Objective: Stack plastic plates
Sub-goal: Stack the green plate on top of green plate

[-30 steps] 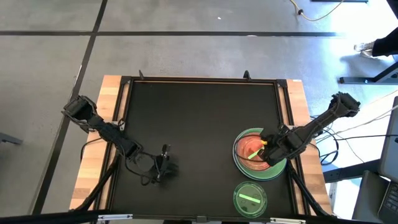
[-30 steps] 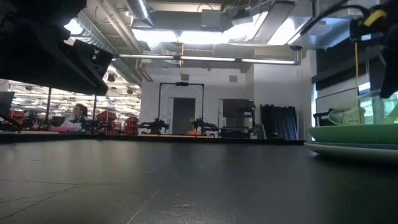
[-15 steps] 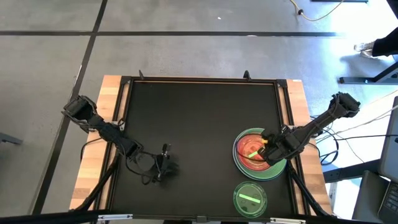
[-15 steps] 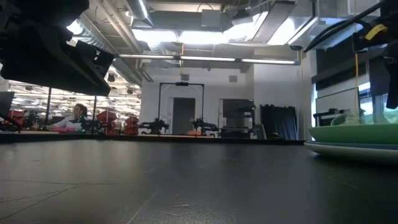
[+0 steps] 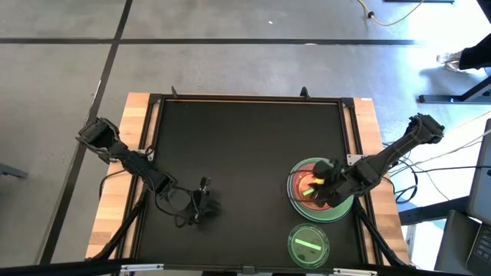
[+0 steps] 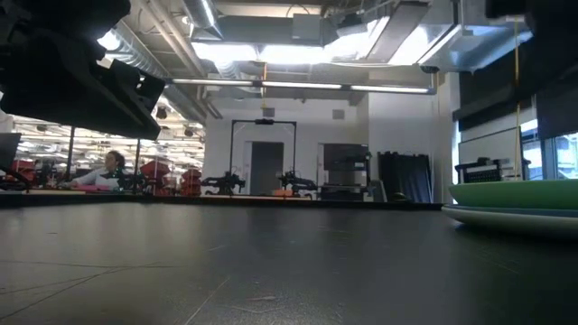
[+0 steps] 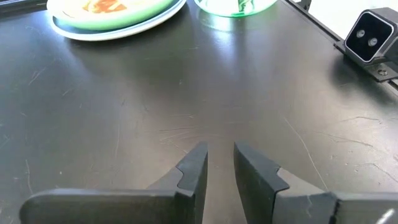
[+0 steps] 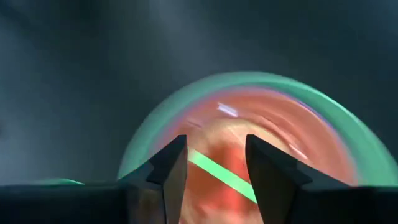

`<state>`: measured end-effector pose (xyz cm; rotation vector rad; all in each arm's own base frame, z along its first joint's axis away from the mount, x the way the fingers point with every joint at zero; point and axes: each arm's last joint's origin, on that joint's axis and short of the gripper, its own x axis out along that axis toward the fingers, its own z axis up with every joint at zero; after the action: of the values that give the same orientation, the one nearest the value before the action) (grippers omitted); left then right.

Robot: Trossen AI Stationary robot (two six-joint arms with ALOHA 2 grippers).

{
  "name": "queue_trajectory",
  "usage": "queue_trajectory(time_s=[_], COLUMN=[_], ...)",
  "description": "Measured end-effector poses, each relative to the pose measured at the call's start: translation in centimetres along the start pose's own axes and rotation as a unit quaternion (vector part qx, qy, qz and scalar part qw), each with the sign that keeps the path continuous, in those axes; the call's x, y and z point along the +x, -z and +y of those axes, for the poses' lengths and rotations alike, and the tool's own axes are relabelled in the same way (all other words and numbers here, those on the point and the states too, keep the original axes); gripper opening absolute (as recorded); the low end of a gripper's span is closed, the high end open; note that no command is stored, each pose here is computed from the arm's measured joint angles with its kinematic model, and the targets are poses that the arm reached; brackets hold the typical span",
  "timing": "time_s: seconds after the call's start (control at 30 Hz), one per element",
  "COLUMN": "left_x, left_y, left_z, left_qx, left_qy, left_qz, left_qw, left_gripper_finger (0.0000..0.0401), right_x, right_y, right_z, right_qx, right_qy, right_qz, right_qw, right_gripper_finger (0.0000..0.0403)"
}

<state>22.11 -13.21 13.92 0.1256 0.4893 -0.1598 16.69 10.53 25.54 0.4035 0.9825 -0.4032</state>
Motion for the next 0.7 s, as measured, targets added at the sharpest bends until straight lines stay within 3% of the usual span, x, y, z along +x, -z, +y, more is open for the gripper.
queue_trajectory(time_s=[0.2,0.5,0.7], left_x=[0.0,0.0,0.0], left_y=[0.0,0.0,0.0], left_z=[0.0,0.0,0.0], left_qx=[0.000,0.000,0.000], left_qy=[0.000,0.000,0.000], left_qz=[0.000,-0.001,-0.001], left_qw=[1.000,1.000,1.000], left_gripper_finger=[0.0072,0.0072,0.0072], right_x=[1.4,4.9,5.2], right_y=[-0.8,0.1,1.6], right_z=[3.0,6.0,8.5], right_qx=[-0.054,-0.085,-0.111], right_qy=[-0.073,-0.114,-0.150], right_qz=[-0.046,0.006,0.022], right_qw=[0.995,0.990,0.982], right_gripper_finger=[0.0152,0.0151,0.0151])
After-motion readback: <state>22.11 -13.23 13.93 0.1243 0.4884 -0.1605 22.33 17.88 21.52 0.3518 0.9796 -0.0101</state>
